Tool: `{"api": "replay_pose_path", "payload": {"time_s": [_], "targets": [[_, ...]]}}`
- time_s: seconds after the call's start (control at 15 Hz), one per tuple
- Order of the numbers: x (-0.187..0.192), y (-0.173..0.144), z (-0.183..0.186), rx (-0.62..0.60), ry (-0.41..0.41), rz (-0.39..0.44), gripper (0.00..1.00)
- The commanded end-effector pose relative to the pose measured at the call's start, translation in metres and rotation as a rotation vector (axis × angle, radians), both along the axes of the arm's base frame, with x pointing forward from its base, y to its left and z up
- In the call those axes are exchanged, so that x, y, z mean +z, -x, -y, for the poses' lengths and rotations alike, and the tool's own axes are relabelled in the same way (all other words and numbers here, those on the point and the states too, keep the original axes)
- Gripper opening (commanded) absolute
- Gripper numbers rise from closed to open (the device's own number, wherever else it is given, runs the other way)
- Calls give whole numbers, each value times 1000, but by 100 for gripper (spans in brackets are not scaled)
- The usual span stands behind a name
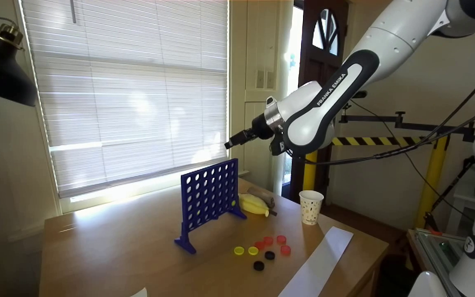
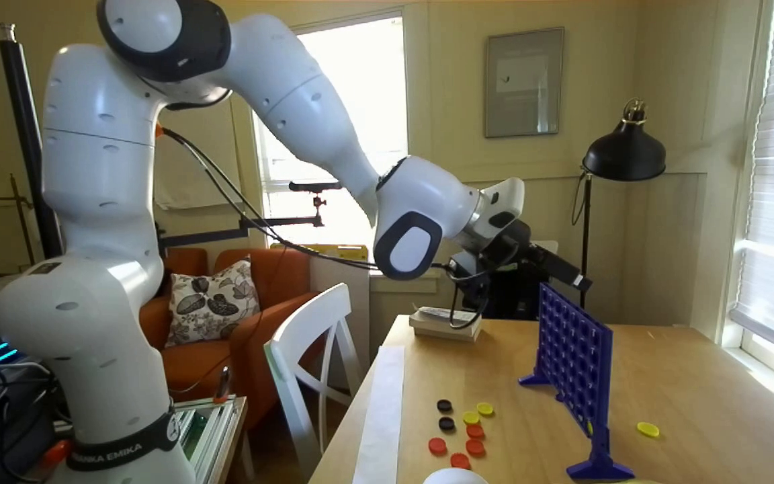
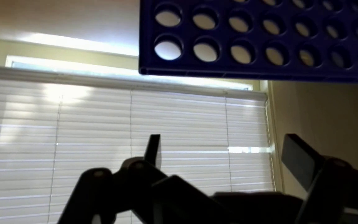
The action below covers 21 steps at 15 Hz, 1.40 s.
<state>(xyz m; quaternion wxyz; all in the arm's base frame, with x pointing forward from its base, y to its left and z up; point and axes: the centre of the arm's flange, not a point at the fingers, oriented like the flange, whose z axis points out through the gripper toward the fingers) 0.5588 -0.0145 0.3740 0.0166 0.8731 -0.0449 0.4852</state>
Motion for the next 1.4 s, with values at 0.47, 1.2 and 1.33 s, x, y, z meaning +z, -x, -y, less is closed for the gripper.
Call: {"api": "replay_pose_path", "payload": {"time_s": [0.47, 1.2, 1.33], "targets": [[21, 38, -13, 109, -104, -406, 100], [8, 40, 5, 139, -77, -525, 100], [7, 41, 5, 141, -75, -526, 100]]}}
